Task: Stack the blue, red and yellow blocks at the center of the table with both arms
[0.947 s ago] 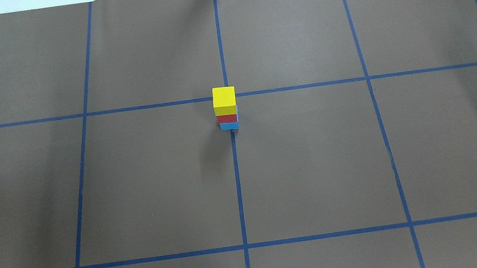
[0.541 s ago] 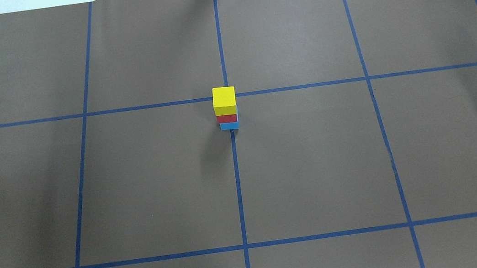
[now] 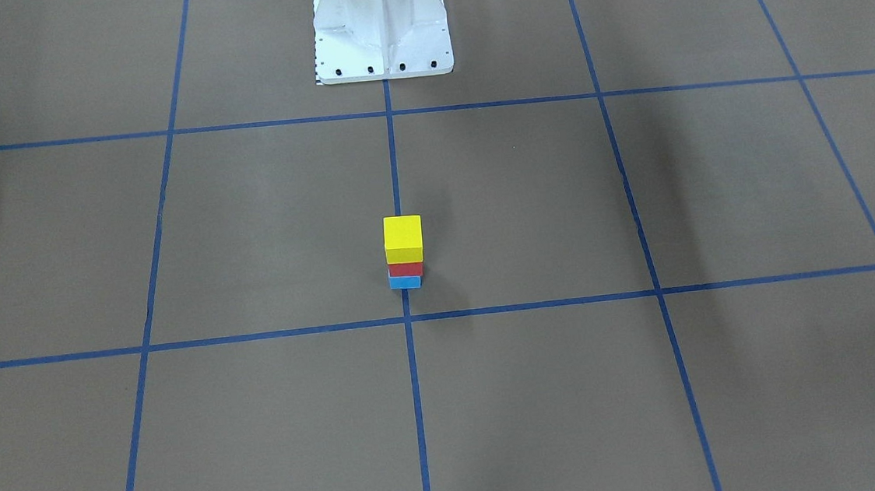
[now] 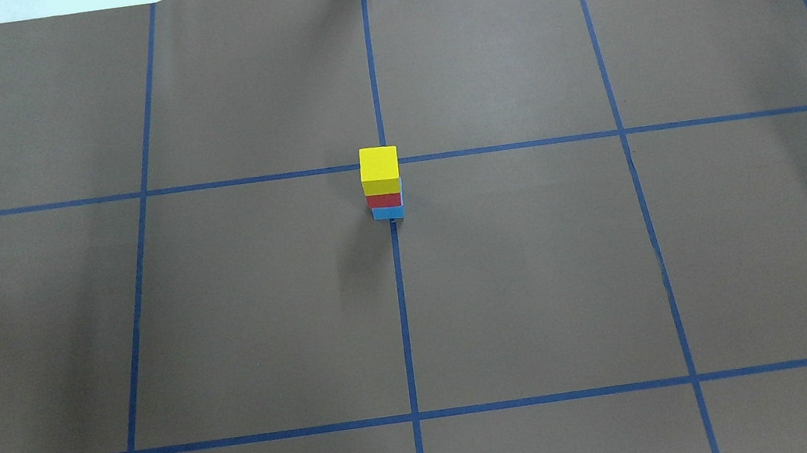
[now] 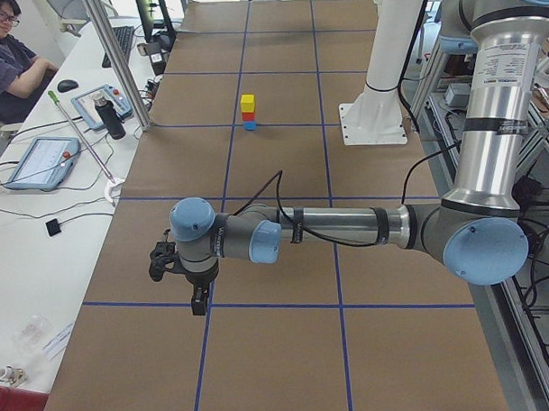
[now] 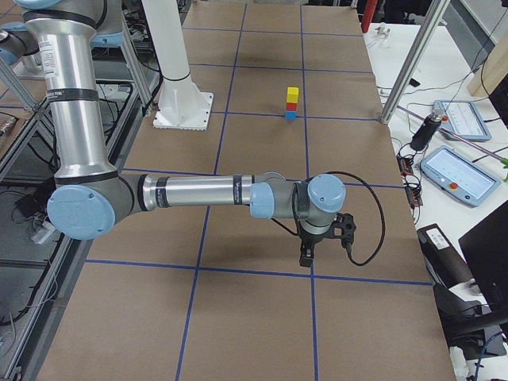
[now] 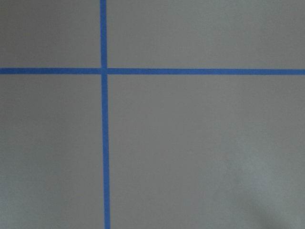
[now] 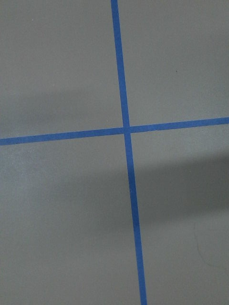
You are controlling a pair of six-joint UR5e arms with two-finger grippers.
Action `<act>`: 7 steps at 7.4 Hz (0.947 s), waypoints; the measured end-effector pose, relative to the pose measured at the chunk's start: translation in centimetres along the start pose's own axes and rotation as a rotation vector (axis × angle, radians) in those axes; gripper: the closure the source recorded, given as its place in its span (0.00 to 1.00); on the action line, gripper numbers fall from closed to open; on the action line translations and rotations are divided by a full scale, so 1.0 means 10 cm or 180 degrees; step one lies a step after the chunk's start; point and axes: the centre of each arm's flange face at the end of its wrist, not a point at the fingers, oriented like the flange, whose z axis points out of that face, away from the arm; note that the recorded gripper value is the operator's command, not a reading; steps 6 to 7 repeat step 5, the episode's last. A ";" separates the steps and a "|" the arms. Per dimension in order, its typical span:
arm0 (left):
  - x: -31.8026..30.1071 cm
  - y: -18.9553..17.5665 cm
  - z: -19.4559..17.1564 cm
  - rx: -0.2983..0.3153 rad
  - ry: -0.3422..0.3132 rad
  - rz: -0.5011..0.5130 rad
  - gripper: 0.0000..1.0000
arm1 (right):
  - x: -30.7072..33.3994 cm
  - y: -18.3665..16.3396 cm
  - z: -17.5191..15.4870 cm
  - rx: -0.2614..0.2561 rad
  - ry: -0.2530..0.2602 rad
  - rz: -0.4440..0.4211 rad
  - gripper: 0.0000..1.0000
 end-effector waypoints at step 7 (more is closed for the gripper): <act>0.02 -0.01 0.00 -0.0014 0.0030 -0.0004 0.00 | 0.01 0.02 0.01 -0.0008 -0.0015 0.0005 0.01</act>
